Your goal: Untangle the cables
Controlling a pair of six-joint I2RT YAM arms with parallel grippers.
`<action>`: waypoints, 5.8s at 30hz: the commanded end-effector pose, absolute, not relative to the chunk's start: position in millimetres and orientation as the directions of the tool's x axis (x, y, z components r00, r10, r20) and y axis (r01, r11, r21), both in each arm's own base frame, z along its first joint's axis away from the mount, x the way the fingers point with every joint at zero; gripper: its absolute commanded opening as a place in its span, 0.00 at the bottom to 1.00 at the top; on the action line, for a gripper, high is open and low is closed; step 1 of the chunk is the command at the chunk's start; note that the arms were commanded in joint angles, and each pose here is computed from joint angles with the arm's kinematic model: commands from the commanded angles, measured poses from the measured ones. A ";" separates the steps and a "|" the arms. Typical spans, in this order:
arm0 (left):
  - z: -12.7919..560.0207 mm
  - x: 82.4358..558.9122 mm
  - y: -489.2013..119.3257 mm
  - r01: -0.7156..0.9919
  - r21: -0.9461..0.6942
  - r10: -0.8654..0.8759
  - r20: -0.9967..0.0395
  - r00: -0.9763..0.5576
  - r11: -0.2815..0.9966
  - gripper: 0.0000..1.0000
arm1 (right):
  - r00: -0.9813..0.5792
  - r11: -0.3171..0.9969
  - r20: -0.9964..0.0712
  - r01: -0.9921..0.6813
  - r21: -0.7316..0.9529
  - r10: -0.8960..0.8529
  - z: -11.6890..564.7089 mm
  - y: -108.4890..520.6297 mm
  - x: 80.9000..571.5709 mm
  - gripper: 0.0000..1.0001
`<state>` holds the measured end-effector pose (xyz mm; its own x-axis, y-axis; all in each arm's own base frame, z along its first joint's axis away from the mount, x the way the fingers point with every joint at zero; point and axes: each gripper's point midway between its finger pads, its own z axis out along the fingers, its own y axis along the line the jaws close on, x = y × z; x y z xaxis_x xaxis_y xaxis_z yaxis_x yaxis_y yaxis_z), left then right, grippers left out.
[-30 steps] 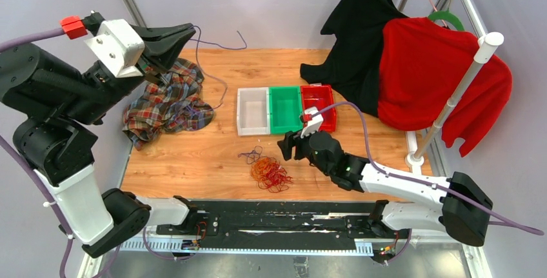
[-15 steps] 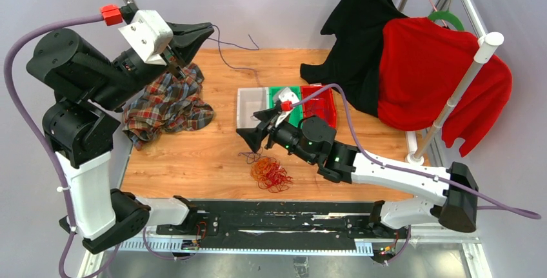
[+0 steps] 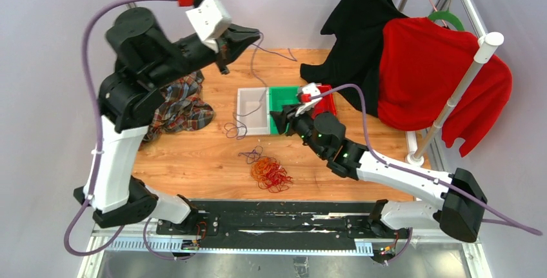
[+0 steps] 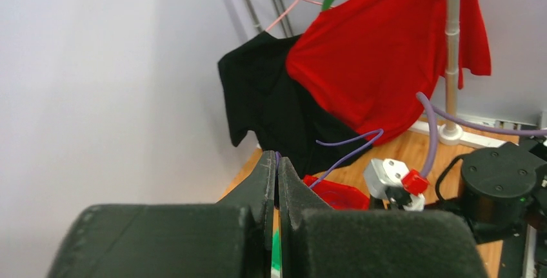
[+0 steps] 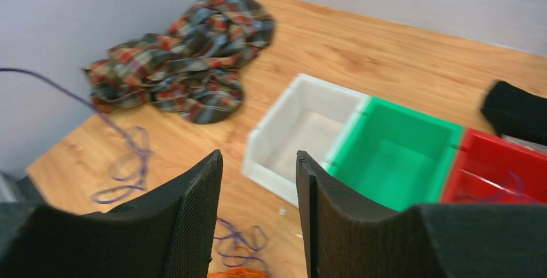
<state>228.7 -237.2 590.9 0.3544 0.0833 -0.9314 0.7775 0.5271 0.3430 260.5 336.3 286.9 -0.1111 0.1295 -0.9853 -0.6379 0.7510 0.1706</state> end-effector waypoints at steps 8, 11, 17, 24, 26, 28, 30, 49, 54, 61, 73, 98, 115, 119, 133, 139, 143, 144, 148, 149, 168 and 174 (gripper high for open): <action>583.0 282.9 -298.5 0.754 0.355 0.062 -0.920 0.387 0.554 0.00 | -0.147 0.953 -0.971 -0.213 0.214 0.186 247.7 198.3 318.4 0.50; 573.0 306.0 -313.5 0.739 0.352 0.064 -0.919 0.388 0.574 0.00 | -0.170 0.972 -0.963 -0.074 0.223 0.208 230.2 161.0 323.8 0.50; 539.5 344.6 -353.0 0.760 0.321 0.068 -0.936 0.345 0.565 0.00 | -0.164 0.969 -0.960 0.131 0.209 0.229 211.4 104.8 322.6 0.50; 486.3 393.4 -388.6 0.751 0.329 0.133 -0.941 0.311 0.573 0.00 | -0.151 0.945 -0.962 0.273 0.180 0.227 196.8 67.9 313.8 0.50; 471.9 405.8 -394.8 0.742 0.335 0.156 -0.940 0.302 0.581 0.00 | -0.162 0.941 -0.962 0.294 0.167 0.221 190.9 62.6 312.3 0.50; 455.1 417.4 -399.6 0.731 0.350 0.190 -0.936 0.296 0.586 0.00 | -0.178 0.939 -0.960 0.306 0.155 0.217 183.7 59.0 310.2 0.50; 435.4 428.1 -402.5 0.719 0.370 0.234 -0.929 0.286 0.589 0.00 | -0.189 0.936 -0.956 0.317 0.155 0.222 178.9 55.5 307.1 0.50; 230.6 427.2 -417.6 0.815 0.328 0.578 -0.816 -0.010 0.478 0.00 | -0.194 0.899 -0.936 0.387 0.203 0.295 177.8 26.4 291.7 0.50; 182.2 434.1 -415.9 0.814 0.358 0.651 -0.758 -0.033 0.458 0.00 | -0.200 0.899 -0.933 0.388 0.204 0.298 177.2 24.6 291.1 0.49; 131.8 448.1 -417.5 0.803 0.377 0.696 -0.715 -0.065 0.462 0.00 | -0.215 0.901 -0.929 0.383 0.205 0.303 175.4 24.8 291.8 0.48; 127.2 431.9 -429.5 0.856 0.267 0.670 -0.733 -0.119 0.443 0.35 | -0.215 0.904 -0.928 0.370 0.212 0.306 182.1 25.3 289.1 0.49; 172.7 253.8 -176.4 0.930 0.074 0.766 -0.594 -0.248 0.359 0.98 | -0.381 0.978 -0.903 0.024 0.207 0.200 178.4 121.6 306.4 0.64; 88.9 244.9 -184.2 0.983 0.019 0.820 -0.555 -0.140 0.180 1.00 | -0.406 0.952 -0.907 -0.220 0.211 0.107 163.7 171.6 290.0 0.64; 77.5 244.1 -181.6 0.982 0.004 0.833 -0.531 -0.157 0.187 0.95 | -0.402 0.952 -0.909 -0.219 0.215 0.113 164.4 170.8 289.0 0.62; 161.7 243.1 -195.3 0.944 0.000 0.712 -0.657 -0.248 0.329 0.07 | -0.377 0.886 -0.924 -0.405 0.227 0.064 179.6 229.6 281.2 0.66; 179.9 223.3 -187.9 0.947 -0.008 0.705 -0.665 -0.246 0.322 0.19 | -0.337 0.822 -0.941 -0.530 0.207 0.020 190.2 276.4 265.8 0.71; 155.5 214.4 -180.9 0.963 -0.015 0.749 -0.625 -0.219 0.269 0.76 | -0.345 0.820 -0.939 -0.536 0.199 0.002 182.9 283.4 262.0 0.72; 148.4 213.4 -179.9 0.966 -0.022 0.760 -0.612 -0.216 0.257 0.82 | -0.346 0.821 -0.938 -0.535 0.200 0.003 182.1 283.0 261.3 0.72; 125.4 211.9 -184.2 0.967 -0.082 0.784 -0.571 -0.243 0.241 0.99 | -0.342 0.842 -0.940 -0.504 0.192 0.010 179.1 271.5 260.3 0.72; 119.4 211.6 -187.2 0.964 -0.097 0.784 -0.564 -0.258 0.248 0.98 | -0.342 0.849 -0.940 -0.495 0.188 0.008 177.1 268.1 260.0 0.72; 78.0 258.7 -200.8 0.943 0.224 0.842 -0.532 -0.094 0.247 0.58 | -0.360 0.879 -0.933 -0.436 0.192 0.025 166.5 248.4 255.3 0.66; 68.8 234.1 -199.4 0.974 0.113 0.853 -0.510 -0.114 0.198 0.46 | -0.354 0.889 -0.935 -0.418 0.188 0.031 167.4 241.2 254.7 0.64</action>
<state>245.4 -196.9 71.3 -0.1250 0.8498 -0.5121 0.9576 0.2383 0.1617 257.7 248.5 169.8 -0.3552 0.0277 -0.9344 -0.4426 0.8755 0.1942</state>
